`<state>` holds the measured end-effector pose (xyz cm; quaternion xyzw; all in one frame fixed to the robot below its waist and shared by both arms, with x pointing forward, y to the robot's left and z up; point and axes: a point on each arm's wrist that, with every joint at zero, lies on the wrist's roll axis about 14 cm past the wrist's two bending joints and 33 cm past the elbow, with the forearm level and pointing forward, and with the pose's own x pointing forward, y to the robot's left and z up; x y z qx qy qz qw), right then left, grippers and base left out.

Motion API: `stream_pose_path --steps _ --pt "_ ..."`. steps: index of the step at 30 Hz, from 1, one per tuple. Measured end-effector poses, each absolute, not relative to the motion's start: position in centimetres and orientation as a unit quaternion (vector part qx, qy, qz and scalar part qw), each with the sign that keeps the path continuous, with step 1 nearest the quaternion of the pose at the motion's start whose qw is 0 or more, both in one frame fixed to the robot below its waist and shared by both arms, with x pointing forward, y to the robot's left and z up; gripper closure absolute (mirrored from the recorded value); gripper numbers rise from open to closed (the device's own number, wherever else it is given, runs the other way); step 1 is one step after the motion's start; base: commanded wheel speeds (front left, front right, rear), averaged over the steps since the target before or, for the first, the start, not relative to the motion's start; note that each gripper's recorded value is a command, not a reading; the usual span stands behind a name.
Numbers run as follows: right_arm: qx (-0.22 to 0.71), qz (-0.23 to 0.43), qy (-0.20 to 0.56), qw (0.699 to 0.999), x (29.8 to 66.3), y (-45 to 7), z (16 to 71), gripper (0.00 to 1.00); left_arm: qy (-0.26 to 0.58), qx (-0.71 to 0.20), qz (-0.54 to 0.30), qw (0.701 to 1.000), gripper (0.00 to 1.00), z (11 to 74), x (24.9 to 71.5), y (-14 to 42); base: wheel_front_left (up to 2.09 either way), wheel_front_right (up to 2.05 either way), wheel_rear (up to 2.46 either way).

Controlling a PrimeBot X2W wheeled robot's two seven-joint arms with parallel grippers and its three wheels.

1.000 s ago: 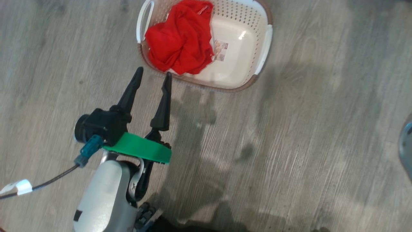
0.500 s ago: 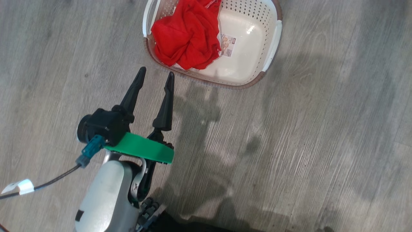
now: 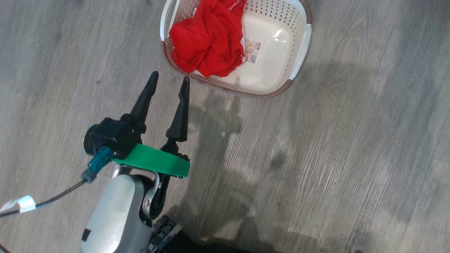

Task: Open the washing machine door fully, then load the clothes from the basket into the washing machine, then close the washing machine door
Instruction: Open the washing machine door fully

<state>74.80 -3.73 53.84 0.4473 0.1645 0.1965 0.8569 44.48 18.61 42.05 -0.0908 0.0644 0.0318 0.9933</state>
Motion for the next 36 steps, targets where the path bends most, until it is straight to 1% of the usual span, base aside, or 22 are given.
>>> stream_pose_path --steps 6,12,16,21,24,27,35,36 --pt "0.442 0.208 0.187 0.852 73.7 -3.2 53.9 1.00 0.053 -0.091 0.032 0.994 0.00 43.0 44.4 18.6 0.00 0.00 0.00" --pt "0.432 0.221 0.213 0.848 71.9 -2.7 53.8 1.00 0.033 -0.092 0.032 0.995 0.00 44.6 44.1 18.6 0.00 0.00 0.00" --pt "0.436 0.234 0.237 0.836 70.1 -2.2 53.6 1.00 0.021 -0.090 0.034 0.995 0.00 45.7 43.7 18.8 0.00 0.00 0.00" --pt "0.428 0.241 0.269 0.829 67.6 -1.5 52.4 1.00 0.013 -0.088 0.039 0.995 0.00 46.6 42.6 19.0 0.00 0.00 0.00" --pt "0.436 0.243 0.292 0.816 65.5 -1.1 51.6 1.00 0.008 -0.086 0.044 0.995 0.00 47.2 41.5 19.2 0.00 0.00 0.00" --pt "0.445 0.251 0.301 0.805 64.2 -0.7 52.1 1.00 -0.002 -0.083 0.045 0.996 0.00 48.1 40.9 19.3 0.00 0.00 0.00" --pt "0.450 0.275 0.320 0.787 60.5 0.9 52.8 1.00 -0.020 -0.073 0.063 0.995 0.00 49.6 38.6 20.4 0.00 0.00 0.00" --pt "0.450 0.275 0.320 0.787 60.5 0.9 52.8 1.00 -0.020 -0.073 0.063 0.995 0.00 49.6 38.6 20.4 0.00 0.00 0.00"
